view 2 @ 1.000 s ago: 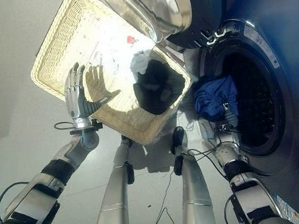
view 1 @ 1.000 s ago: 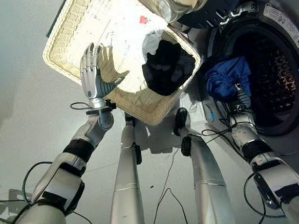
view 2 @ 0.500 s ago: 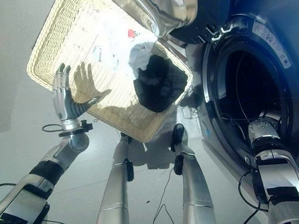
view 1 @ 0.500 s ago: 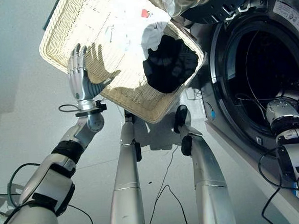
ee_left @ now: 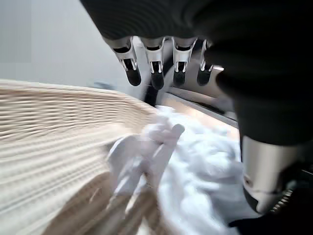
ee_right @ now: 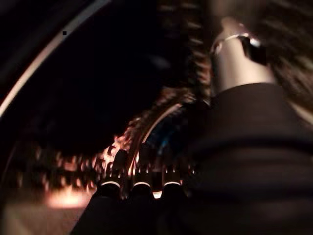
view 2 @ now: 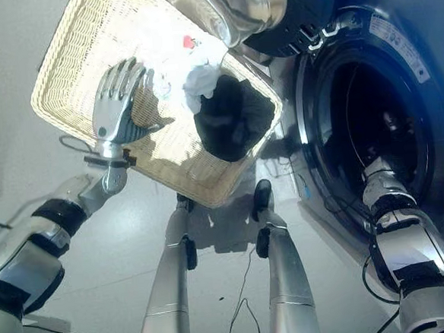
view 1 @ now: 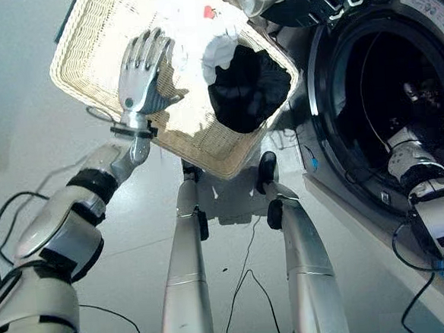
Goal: Put the clothes into the washing machine.
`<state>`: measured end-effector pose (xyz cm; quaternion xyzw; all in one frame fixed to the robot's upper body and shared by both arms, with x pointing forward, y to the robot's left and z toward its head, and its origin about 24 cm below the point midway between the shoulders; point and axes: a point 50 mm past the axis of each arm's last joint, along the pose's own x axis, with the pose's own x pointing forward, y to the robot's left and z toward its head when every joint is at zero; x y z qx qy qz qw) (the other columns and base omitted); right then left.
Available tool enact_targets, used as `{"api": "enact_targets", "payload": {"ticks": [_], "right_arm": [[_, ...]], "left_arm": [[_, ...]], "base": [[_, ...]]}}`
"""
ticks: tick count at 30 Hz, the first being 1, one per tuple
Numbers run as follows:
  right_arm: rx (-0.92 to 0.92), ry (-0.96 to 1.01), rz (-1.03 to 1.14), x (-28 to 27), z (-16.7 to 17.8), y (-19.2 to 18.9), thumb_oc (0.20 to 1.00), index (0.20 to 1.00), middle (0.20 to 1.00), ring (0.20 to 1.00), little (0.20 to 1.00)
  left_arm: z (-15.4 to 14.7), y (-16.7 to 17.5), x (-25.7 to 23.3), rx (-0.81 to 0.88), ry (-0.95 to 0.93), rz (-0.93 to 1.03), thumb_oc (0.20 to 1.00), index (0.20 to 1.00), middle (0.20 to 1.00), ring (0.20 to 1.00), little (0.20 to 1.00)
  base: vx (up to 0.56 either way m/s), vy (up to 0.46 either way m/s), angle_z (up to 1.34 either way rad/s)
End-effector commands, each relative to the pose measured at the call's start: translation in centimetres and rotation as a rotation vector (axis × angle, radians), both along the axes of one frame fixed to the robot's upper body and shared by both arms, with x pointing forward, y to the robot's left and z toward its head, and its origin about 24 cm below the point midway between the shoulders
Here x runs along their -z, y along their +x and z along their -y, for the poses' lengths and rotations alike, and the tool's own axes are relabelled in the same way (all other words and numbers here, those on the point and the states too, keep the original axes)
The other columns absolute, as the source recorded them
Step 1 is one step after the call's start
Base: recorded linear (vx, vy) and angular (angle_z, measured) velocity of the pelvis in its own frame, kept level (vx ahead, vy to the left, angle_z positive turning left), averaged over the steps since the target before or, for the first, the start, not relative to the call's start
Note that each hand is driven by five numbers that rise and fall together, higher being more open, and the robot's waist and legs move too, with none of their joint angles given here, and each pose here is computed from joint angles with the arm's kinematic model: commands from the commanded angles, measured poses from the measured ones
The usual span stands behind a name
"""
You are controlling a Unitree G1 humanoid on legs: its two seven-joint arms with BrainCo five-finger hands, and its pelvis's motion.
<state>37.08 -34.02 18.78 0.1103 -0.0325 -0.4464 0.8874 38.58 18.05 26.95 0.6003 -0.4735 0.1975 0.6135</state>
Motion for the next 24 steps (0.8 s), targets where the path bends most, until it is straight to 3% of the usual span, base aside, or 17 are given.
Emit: {"api": "enact_targets", "payload": {"ticks": [1,11,24], "right_arm": [[0.164,-0.102,-0.052,-4.9,6.2,-3.7,1.0,1.0,1.0,1.0,1.0],[0.037,-0.196,-0.251,-2.9,2.0,-0.7,1.0,1.0,1.0,1.0,1.0],[-0.113,-0.317,-0.237,-1.8,-1.5,1.3,1.0,1.0,1.0,1.0,1.0]], "left_arm": [[0.4,0.3,-2.8,-0.03,-0.043,0.082,1.0,1.0,1.0,1.0,1.0],[3.3,0.4,-5.8,-0.035,0.031,0.19,1.0,1.0,1.0,1.0,1.0],[2.3,1.0,-7.4,-0.153,-0.006,0.123,1.0,1.0,1.0,1.0,1.0]], "base": [[0.0,0.0,0.0],[0.0,0.017,-0.01],[-0.01,0.032,-0.03]]}}
